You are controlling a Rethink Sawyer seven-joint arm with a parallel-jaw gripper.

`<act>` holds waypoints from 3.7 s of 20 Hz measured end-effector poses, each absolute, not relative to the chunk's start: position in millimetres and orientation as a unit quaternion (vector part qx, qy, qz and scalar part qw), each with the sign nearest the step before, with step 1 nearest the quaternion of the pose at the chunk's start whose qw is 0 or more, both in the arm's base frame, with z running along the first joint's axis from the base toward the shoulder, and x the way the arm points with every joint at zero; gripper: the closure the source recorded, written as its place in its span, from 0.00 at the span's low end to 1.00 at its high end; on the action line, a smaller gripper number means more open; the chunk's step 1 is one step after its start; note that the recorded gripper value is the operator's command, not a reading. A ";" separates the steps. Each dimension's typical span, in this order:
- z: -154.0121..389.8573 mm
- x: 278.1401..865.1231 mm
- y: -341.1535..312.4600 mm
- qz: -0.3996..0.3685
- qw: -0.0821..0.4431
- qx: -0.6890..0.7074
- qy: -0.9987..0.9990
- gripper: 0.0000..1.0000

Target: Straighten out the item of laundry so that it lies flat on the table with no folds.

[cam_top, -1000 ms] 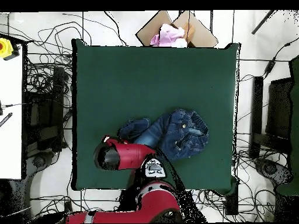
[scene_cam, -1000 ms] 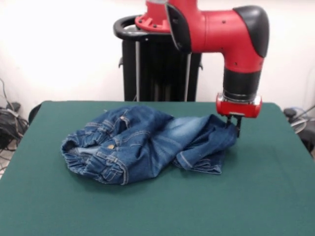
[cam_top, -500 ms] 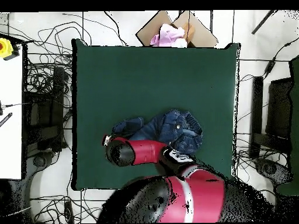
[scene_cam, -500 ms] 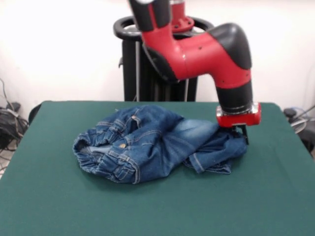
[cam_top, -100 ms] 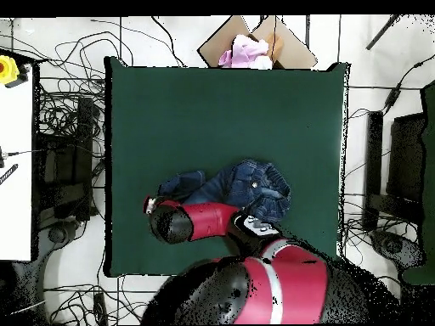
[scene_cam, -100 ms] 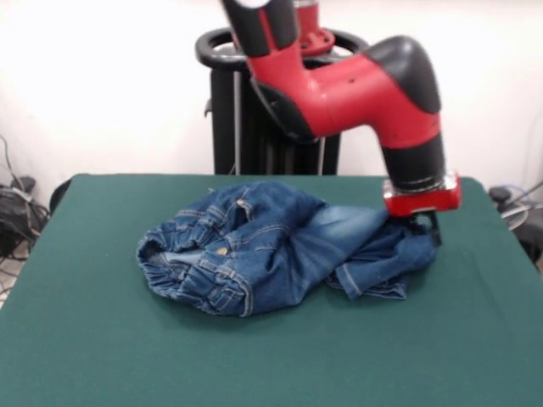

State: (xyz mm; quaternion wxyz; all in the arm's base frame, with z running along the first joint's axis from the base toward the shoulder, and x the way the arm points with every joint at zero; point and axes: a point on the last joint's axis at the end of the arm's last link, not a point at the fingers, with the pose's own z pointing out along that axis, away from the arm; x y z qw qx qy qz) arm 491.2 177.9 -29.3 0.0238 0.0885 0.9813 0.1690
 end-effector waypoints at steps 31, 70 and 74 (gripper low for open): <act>66.0 553.2 139.6 -0.055 0.079 0.010 0.995 0.00; -63.1 506.7 9.0 -0.164 0.170 -0.085 0.968 1.00; -42.3 508.0 -19.6 -0.155 0.162 -0.059 0.973 1.00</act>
